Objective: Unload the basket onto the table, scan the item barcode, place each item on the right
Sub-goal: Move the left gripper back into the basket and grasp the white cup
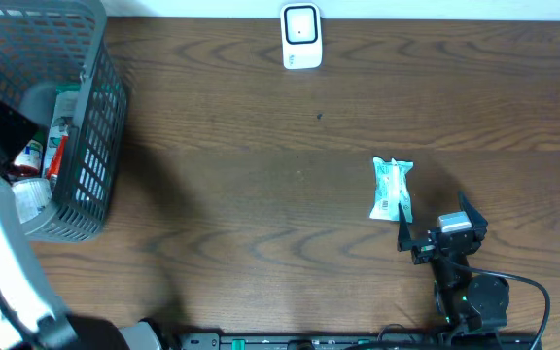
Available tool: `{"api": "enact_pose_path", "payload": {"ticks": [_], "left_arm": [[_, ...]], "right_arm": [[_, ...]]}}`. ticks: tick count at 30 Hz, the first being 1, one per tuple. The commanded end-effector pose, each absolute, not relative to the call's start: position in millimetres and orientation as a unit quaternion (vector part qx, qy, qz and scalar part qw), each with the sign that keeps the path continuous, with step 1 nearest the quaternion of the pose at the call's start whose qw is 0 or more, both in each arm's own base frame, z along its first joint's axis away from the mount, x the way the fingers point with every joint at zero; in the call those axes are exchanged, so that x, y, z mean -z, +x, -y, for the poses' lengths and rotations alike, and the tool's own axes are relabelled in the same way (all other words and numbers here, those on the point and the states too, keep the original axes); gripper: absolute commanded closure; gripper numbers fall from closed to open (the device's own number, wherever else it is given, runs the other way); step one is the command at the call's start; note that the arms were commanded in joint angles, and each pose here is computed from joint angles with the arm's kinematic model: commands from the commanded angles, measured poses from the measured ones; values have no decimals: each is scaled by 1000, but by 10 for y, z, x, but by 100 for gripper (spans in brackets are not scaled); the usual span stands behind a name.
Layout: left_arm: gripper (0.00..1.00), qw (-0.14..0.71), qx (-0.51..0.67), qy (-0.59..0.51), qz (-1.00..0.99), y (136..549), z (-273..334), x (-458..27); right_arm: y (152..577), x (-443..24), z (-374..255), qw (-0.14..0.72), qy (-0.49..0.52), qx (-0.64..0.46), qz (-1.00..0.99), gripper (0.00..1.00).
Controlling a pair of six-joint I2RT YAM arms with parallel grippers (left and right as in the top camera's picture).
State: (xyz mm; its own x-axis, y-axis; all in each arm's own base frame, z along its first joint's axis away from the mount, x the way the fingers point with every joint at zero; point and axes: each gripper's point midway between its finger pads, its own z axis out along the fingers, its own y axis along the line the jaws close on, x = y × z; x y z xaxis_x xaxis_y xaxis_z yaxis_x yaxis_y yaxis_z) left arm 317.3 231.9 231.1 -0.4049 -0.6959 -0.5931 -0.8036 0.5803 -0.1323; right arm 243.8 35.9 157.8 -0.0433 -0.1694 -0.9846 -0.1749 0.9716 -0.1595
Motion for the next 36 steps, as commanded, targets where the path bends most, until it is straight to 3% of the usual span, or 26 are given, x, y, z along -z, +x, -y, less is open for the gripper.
{"api": "enact_pose_path", "payload": {"ticks": [1, 7, 13, 36], "left_arm": [[7, 248, -101, -413, -871, 3214, -2423, -1882], [5, 167, -105, -335, -921, 3236, -2438, -1353], [5, 106, -137, -337, -925, 3082, -2523, -1089], [4, 35, -167, -346, -923, 2734, -2525, -637]], "right_arm": [[2434, -1574, -372, 681, -121, -4, -722, 1], [2433, -1574, -379, 681, -122, -5, -722, 1], [2433, -1574, -378, 681, -122, -5, -722, 1], [2433, -1574, -378, 681, -122, -5, -722, 1]]}}
